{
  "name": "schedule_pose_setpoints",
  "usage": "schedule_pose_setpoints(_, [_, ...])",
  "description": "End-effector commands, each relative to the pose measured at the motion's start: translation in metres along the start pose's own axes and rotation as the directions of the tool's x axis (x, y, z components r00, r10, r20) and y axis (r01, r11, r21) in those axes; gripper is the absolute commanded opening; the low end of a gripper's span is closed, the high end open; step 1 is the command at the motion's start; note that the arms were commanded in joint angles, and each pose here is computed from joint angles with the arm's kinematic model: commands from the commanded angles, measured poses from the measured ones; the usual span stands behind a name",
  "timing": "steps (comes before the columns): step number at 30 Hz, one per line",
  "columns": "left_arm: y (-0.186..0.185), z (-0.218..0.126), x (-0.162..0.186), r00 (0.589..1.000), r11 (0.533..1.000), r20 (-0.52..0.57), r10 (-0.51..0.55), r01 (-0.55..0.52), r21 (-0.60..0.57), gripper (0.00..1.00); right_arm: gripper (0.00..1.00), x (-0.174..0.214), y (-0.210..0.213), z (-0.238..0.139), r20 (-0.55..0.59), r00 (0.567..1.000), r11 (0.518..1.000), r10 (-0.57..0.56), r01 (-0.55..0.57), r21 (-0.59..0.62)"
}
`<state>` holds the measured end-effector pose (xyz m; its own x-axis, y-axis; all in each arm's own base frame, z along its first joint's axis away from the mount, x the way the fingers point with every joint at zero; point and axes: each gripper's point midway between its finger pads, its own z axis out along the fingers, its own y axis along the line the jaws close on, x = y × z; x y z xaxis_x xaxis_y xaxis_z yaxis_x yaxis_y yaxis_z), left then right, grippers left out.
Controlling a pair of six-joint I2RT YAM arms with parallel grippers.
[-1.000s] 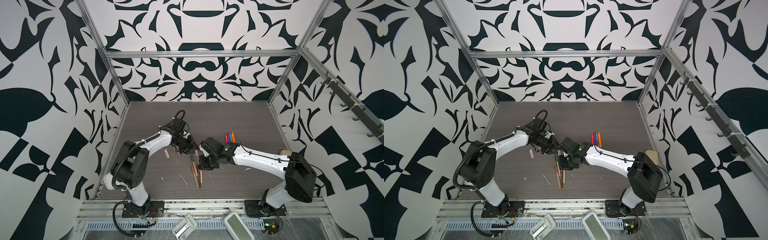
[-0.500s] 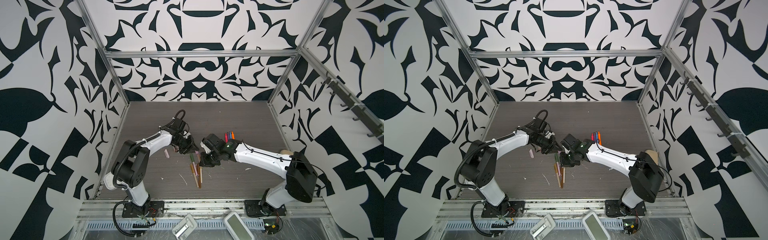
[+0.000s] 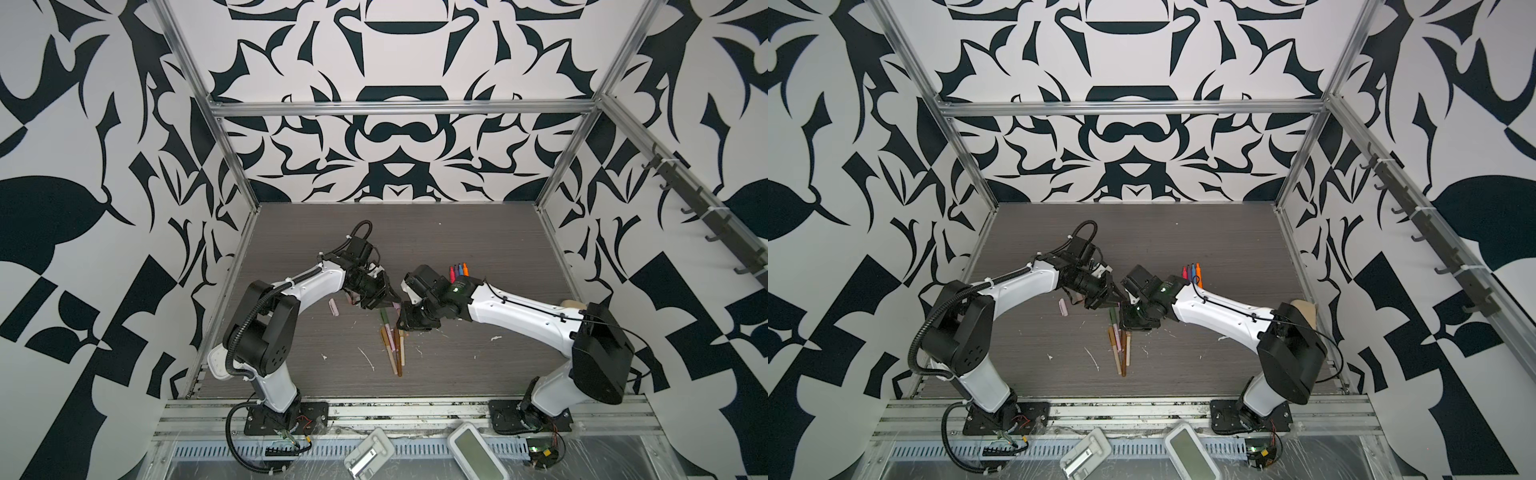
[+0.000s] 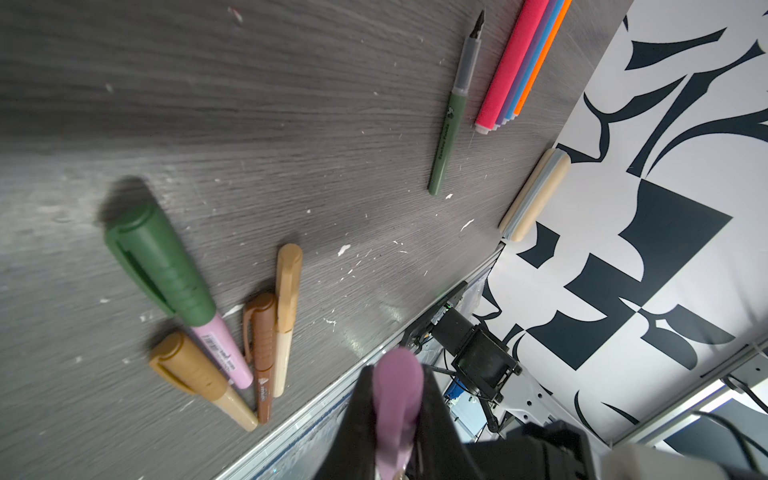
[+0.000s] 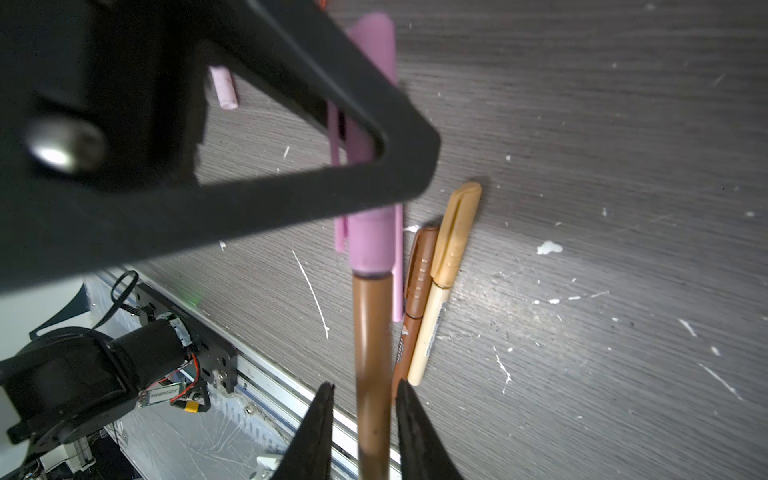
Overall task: Open the pen caps
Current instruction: 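Close the left gripper on the pink cap of the held brown pen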
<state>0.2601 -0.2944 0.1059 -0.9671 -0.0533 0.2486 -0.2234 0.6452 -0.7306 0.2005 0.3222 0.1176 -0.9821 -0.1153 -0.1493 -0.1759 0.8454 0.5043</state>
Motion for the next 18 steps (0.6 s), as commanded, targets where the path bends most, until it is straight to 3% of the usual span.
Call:
schedule_pose_setpoints(1, [-0.012,-0.004,0.003,1.0,1.0,-0.001,0.016,-0.016,0.02,0.0,0.27,-0.014,0.008,-0.007,0.039,0.999,1.0,-0.024,0.024,-0.002])
schedule_pose_setpoints(5, [-0.011,-0.004,0.003,1.0,1.0,0.004,0.016,-0.016,0.015,0.0,0.16,-0.013,0.007,-0.007,0.035,0.999,1.0,-0.024,0.024,0.003])
schedule_pose_setpoints(8, [-0.011,-0.006,0.003,1.0,1.0,0.01,0.02,-0.02,0.005,0.0,0.0,-0.009,0.004,-0.006,0.026,0.999,1.0,-0.022,0.021,0.005])
schedule_pose_setpoints(13, [-0.018,-0.014,-0.009,0.999,0.999,0.037,0.04,-0.039,-0.011,0.0,0.0,0.002,-0.005,-0.005,0.013,1.0,1.0,-0.001,0.001,0.011])
schedule_pose_setpoints(18, [-0.025,-0.043,-0.052,0.991,0.997,0.112,0.071,-0.066,-0.051,0.0,0.0,0.024,-0.01,-0.002,-0.012,1.0,1.0,-0.006,0.006,0.017])
